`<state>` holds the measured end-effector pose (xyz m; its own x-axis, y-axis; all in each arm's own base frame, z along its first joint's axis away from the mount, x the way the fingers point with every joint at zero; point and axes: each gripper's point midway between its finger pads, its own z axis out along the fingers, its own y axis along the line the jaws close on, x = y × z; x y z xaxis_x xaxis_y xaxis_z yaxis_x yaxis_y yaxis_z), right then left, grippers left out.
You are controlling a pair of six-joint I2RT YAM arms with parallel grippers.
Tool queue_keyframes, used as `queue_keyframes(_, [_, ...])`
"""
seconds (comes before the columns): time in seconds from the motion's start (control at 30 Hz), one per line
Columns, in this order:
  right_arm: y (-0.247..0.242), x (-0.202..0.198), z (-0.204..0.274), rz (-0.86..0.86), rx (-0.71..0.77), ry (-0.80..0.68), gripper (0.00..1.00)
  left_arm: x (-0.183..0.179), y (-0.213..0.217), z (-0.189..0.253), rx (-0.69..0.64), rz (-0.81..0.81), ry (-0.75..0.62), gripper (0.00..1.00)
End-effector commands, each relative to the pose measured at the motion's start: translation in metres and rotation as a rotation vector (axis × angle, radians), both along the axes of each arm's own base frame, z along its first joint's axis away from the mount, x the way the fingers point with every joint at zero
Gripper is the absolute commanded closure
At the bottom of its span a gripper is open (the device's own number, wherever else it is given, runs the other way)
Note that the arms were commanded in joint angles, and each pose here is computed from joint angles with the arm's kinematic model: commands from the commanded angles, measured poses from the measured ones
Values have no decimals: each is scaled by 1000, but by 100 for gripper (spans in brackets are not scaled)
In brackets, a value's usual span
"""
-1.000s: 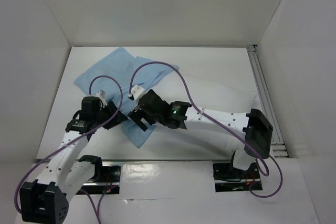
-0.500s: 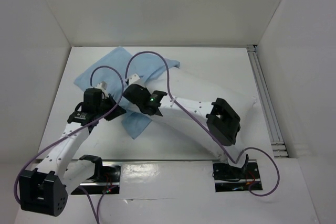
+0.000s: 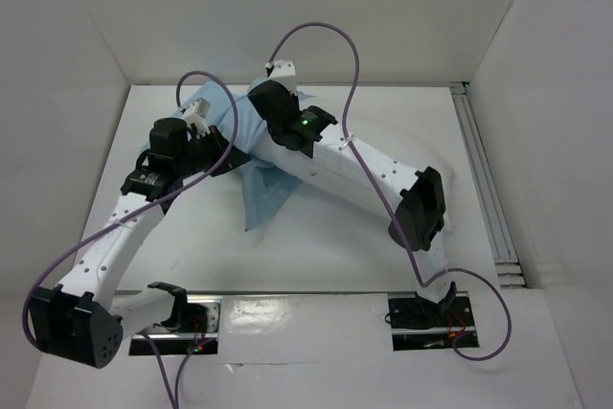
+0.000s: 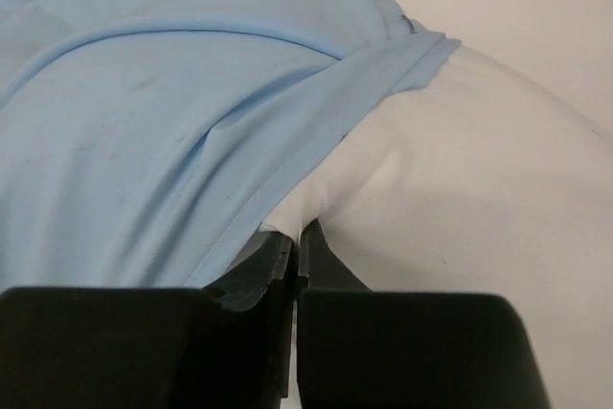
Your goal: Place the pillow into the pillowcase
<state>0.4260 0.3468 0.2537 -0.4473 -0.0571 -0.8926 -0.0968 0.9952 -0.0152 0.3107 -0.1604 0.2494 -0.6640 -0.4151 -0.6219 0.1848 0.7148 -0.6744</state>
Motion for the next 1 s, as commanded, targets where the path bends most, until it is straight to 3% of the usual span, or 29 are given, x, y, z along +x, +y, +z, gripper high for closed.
queue_keyframes(0.0, [-20, 9, 89, -128, 203, -201, 100, -20, -22, -2, -28, -143, 43, 100])
queue_keyframes(0.13, [-12, 7, 67, -114, 270, -185, 100, -29, -30, -23, -31, -207, 101, 100])
queue_keyframes(0.27, [20, 13, -28, -104, 253, -4, 100, -49, -37, -26, -58, -261, 113, 100])
queue_keyframes(0.37, [24, 4, -64, -70, 263, 85, 100, -59, -32, -19, -60, -244, 101, 100])
queue_keyframes(0.4, [31, 2, -39, -25, 335, 49, 100, -60, -30, -25, -42, -234, 119, 59])
queue_keyframes(0.43, [32, -1, -35, 0, 347, 43, 100, -64, -22, -29, -24, -202, 161, 34])
queue_keyframes(0.5, [29, -3, -20, 63, 371, 41, 100, -59, -6, -32, 45, -122, 167, 7])
queue_keyframes(0.53, [24, 0, -15, 72, 370, 37, 96, -59, 0, -38, 75, -94, 180, 0])
queue_keyframes(0.57, [19, 3, -18, 87, 339, 42, 91, -56, 17, -48, 143, -3, 206, 0])
queue_keyframes(0.6, [25, -3, -9, 140, 342, 56, 73, -55, 26, -54, 169, 53, 230, 4])
queue_keyframes(0.63, [22, -2, -6, 151, 331, 58, 63, -56, 37, -59, 188, 113, 240, 26])
queue_keyframes(0.67, [21, -2, -2, 155, 320, 58, 52, -56, 44, -66, 200, 161, 253, 99])
queue_keyframes(0.73, [22, -7, 3, 209, 283, 71, 28, -57, 55, -90, 203, 237, 285, 100])
queue_keyframes(0.77, [22, -9, 4, 222, 273, 79, 24, -56, 54, -94, 182, 230, 277, 100])
queue_keyframes(0.8, [22, -11, 6, 242, 255, 79, 21, -62, 52, -109, 160, 218, 312, 91])
queue_keyframes(0.83, [20, -17, 5, 262, 239, 101, 17, -53, 49, -107, 133, 212, 268, 71])
queue_keyframes(0.9, [16, -25, 11, 294, 216, 106, 15, -50, 47, -130, 137, 201, 306, 16])
queue_keyframes(0.97, [10, -36, 12, 333, 179, 133, 10, -38, 45, -137, 133, 214, 299, 4])
